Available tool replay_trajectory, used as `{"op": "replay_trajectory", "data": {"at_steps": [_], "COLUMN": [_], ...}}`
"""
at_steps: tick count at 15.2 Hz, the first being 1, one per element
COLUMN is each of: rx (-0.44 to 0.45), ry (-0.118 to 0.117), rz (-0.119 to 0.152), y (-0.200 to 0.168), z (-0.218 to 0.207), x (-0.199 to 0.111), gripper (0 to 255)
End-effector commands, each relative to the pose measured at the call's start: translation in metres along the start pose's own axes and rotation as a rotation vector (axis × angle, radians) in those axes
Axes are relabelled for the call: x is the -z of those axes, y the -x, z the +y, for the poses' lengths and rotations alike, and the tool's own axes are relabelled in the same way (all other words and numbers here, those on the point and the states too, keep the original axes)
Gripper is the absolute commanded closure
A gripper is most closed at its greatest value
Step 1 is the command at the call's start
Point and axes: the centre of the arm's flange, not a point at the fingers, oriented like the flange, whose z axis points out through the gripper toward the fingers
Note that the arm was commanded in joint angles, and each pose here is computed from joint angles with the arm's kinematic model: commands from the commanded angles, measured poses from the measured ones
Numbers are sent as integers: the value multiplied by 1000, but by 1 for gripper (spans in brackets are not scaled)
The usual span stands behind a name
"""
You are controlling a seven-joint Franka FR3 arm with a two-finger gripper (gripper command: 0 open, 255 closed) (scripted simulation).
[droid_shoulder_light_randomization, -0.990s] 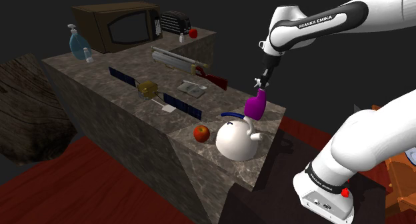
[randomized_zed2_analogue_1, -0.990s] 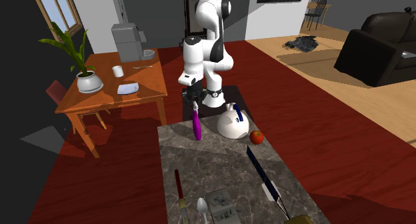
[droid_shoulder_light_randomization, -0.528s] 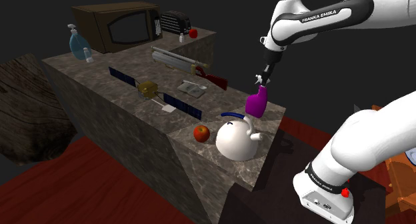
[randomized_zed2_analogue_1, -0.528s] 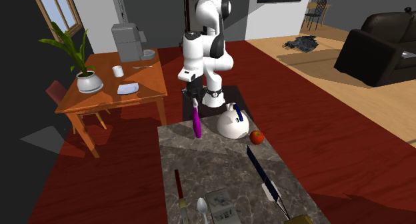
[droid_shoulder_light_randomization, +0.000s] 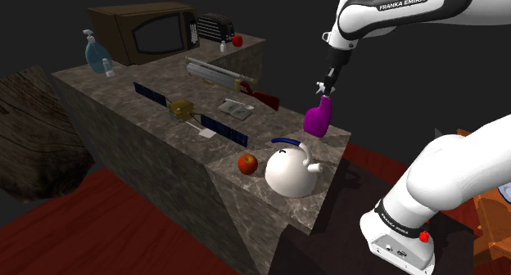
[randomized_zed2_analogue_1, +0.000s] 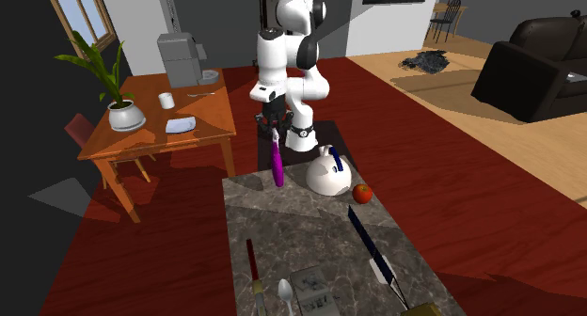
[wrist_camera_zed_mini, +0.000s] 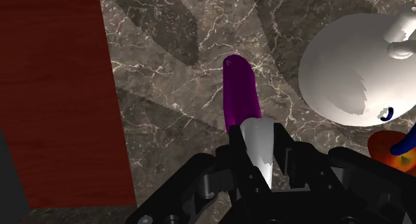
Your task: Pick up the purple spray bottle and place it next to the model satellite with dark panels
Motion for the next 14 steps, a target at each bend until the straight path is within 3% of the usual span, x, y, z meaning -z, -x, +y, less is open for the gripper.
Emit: {"op": "replay_trajectory", "data": {"at_steps": [1,14], "rx": [0,0], "ry": [0,0], "rz": [0,0], "y": [1,3], "z": [1,1], "x": [11,79], "gripper": [255,255]}}
